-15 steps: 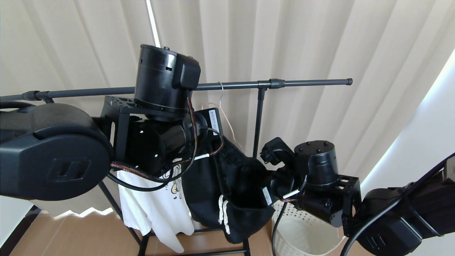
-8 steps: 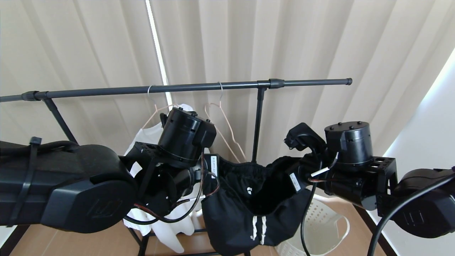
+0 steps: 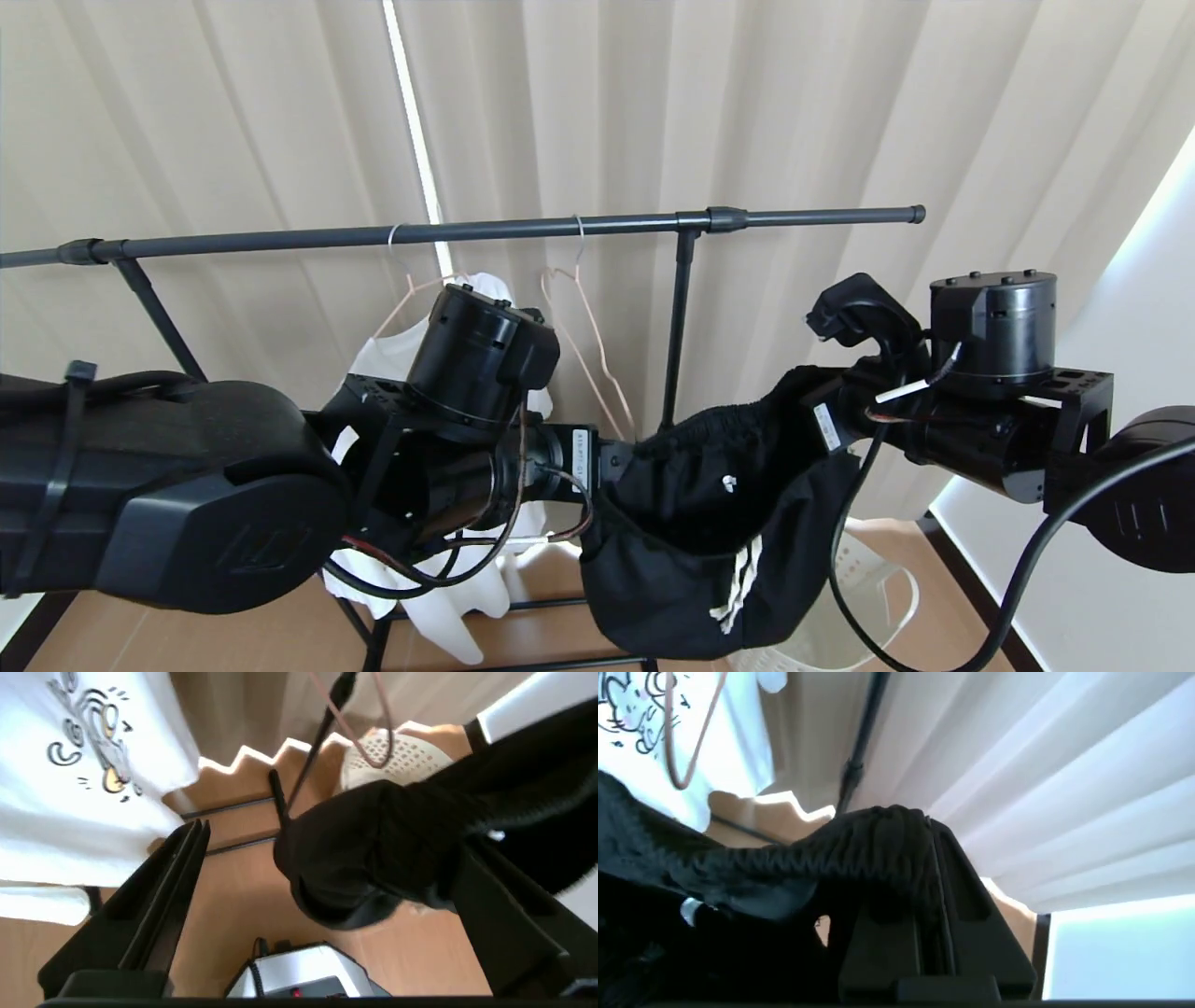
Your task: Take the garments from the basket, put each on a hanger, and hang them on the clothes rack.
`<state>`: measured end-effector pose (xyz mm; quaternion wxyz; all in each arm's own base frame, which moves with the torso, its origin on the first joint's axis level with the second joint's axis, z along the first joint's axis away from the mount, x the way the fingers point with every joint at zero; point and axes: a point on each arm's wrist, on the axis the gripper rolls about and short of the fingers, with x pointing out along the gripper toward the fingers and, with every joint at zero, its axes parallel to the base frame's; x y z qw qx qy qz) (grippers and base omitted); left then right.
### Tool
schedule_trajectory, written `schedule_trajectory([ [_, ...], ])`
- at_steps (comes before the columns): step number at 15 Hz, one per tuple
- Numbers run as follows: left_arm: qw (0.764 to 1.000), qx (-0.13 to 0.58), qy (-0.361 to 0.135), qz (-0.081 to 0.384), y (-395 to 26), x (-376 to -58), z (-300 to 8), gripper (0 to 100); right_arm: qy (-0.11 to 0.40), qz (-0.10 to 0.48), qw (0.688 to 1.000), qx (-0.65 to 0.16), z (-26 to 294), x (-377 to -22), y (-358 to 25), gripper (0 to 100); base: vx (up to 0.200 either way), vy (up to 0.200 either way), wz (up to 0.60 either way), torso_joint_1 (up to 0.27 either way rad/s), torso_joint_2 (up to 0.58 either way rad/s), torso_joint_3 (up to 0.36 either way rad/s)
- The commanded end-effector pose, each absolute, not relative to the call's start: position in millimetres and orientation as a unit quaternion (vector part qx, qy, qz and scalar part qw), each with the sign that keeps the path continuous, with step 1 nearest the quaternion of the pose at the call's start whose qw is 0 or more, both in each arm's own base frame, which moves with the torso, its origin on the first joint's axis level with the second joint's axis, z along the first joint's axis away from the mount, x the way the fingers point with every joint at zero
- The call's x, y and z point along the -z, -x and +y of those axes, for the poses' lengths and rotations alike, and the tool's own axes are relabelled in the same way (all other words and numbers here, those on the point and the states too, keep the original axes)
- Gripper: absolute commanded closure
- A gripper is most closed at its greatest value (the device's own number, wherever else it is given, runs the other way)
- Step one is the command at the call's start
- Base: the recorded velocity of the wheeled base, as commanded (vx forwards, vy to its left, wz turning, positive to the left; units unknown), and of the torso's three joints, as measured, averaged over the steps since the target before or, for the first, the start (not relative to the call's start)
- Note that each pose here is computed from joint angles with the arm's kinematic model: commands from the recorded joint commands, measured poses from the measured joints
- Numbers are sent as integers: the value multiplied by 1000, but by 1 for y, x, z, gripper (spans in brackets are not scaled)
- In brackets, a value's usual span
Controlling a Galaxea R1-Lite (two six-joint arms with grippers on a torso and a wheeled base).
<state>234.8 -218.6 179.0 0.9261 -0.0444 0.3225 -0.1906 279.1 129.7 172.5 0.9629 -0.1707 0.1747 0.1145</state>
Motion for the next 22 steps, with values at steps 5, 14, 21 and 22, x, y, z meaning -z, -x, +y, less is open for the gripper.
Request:
schedule_trajectory([
  [5,926,210,61,309,-249,-199,-206,0,162,156,969,-102,122,-185,-279,100,0,0,0,0,0,0],
  [14,972,47,44,227,-363,-162,-277,0,164,142,971,-102,120,-194,-273,100,0,0,0,0,0,0],
  [21,977,14,52,205,-406,-138,-292,0,166,145,970,-102,120,-191,-274,100,0,0,0,0,0,0],
  [22,977,11,52,205,-408,-136,-291,0,166,146,970,-102,120,-191,-275,100,0,0,0,0,0,0],
])
